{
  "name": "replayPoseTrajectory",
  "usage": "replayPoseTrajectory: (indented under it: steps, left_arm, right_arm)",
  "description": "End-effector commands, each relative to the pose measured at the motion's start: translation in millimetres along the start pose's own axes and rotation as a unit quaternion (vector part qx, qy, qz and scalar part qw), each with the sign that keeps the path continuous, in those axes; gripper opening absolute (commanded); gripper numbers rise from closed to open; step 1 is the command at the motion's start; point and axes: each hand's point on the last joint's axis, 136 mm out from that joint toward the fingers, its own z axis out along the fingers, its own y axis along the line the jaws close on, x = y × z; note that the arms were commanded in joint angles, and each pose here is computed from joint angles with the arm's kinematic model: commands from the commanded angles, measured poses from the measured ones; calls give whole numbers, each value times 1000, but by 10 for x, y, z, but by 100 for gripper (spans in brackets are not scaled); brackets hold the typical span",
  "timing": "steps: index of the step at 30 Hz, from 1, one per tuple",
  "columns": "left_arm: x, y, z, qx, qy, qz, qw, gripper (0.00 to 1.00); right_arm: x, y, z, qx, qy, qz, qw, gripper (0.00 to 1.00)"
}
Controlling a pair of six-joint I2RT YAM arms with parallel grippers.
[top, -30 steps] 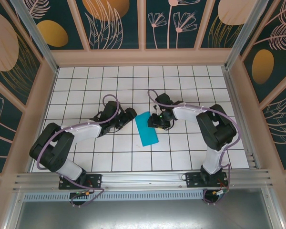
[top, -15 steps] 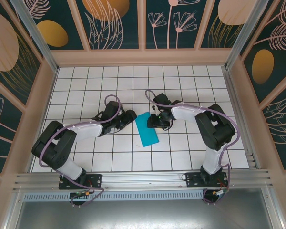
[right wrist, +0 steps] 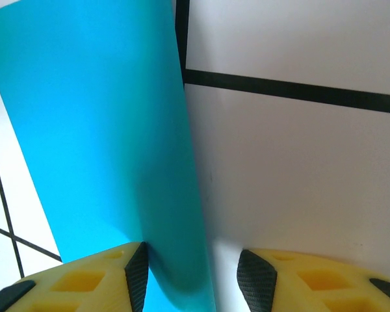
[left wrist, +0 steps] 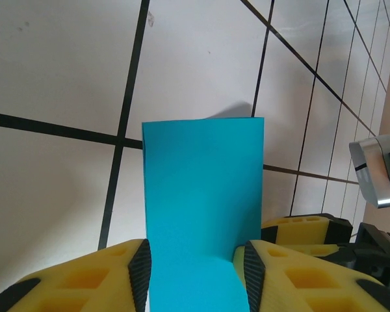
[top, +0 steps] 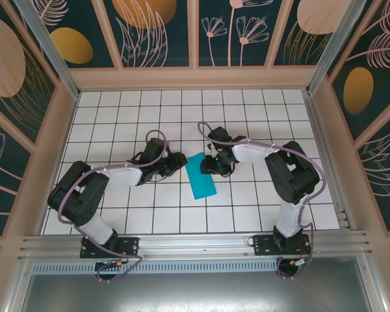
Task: Fold a paper plane with a square sheet of paper (pick it up from the middle)
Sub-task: Hold the square sheet of paper at the center of the table.
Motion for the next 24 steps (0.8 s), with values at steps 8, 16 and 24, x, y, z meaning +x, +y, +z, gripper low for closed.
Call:
replayPoseTrajectory:
  steps: [8, 16, 24]
  left_arm:
    - [-71, -31, 13, -10, -17, 14, 1000, 41]
    - [-16, -134, 98, 5, 1, 25, 1000, 37]
    - [68, -160, 183, 8, 20, 31, 999, 29]
  right_arm:
    - [382, -662, 628, 103, 61, 17, 993, 49]
    - [379, -667, 625, 108, 63, 2, 992, 49]
    - [365, -675, 638, 111, 65, -5, 992, 49]
